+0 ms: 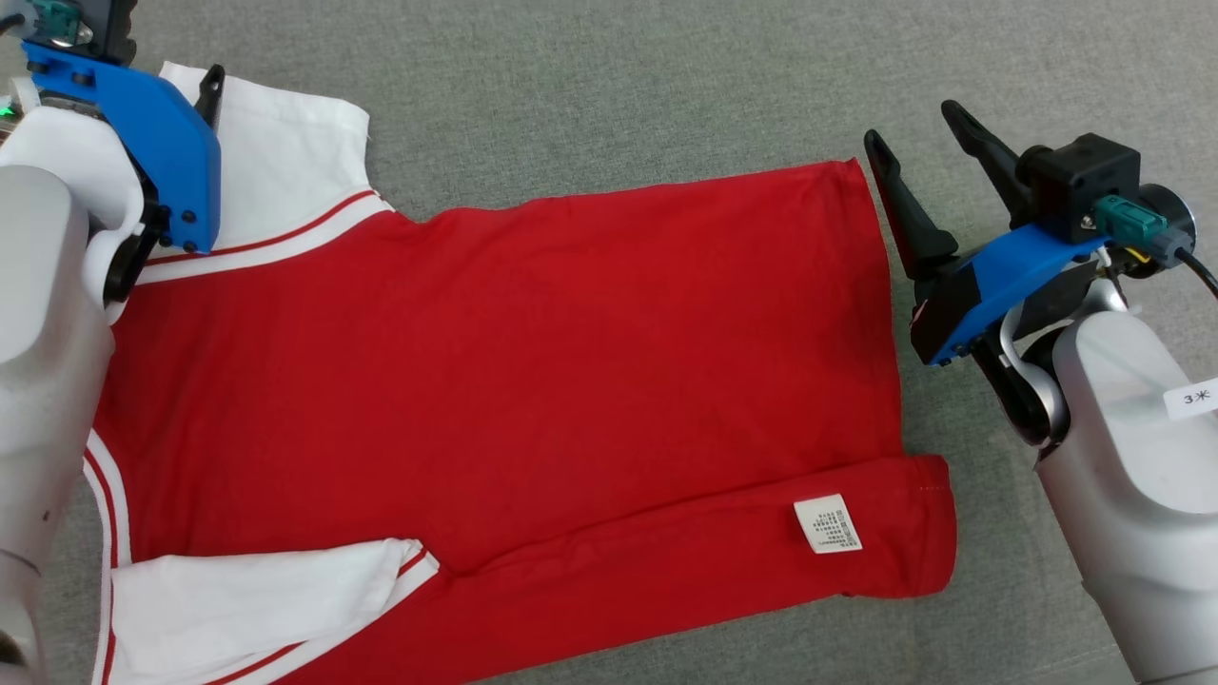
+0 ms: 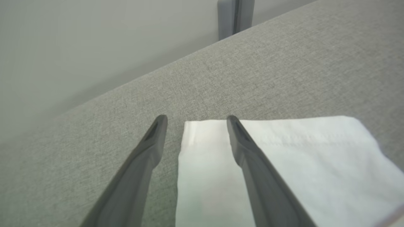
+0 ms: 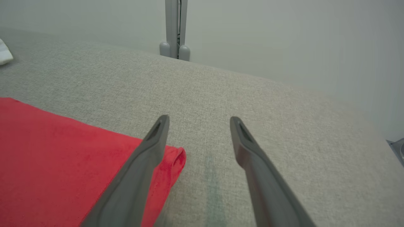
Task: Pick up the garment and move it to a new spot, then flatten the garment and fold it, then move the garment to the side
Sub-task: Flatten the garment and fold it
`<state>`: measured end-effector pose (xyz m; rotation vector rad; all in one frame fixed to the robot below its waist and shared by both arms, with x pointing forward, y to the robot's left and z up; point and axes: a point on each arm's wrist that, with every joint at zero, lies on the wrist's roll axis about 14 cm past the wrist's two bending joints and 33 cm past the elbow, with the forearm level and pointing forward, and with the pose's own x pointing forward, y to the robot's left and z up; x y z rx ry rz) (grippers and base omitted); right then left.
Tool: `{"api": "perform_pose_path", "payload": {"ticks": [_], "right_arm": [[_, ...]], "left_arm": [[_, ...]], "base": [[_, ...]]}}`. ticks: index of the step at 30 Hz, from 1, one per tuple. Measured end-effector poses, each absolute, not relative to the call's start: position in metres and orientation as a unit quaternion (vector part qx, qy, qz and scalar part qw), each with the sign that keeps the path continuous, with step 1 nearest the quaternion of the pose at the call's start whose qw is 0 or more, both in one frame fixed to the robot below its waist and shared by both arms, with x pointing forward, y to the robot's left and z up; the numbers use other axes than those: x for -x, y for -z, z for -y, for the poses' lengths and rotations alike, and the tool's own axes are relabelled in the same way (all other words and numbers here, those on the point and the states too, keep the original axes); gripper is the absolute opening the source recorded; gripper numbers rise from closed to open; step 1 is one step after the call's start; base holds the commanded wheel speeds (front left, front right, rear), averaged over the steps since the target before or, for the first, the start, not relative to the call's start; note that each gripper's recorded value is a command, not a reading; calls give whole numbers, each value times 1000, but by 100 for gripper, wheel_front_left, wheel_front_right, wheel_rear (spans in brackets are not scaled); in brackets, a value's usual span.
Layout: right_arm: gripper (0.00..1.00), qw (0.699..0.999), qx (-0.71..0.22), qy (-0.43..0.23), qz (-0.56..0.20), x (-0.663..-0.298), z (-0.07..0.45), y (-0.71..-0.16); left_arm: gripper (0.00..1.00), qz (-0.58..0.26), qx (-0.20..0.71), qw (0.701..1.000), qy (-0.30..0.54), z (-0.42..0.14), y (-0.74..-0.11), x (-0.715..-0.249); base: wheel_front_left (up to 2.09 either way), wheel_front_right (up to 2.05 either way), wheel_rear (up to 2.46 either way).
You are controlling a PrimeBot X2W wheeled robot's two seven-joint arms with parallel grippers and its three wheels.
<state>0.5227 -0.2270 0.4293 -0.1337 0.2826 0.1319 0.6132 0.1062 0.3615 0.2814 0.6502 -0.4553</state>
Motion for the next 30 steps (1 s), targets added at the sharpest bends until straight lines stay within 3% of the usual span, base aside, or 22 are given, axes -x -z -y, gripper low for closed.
{"api": "perform_pose_path", "payload": {"ticks": [5, 6, 8, 30], "right_arm": [[100, 984, 63, -70, -151, -524, 226, -420], [100, 983, 57, -73, -156, -524, 223, -418], [100, 983, 58, -76, -155, -525, 222, -418], [100, 954, 57, -102, -277, -519, 208, -388]], "left_arm": [[100, -347, -113, 907, 211, -111, -341, -608], [58, -357, -99, 906, 205, -112, -338, -607], [0, -359, -99, 905, 206, -111, -336, -605], [0, -275, -87, 930, 227, -97, -382, -606]], "base": [[0, 0, 0], [0, 0, 0], [0, 0, 0], [0, 0, 0]]}}
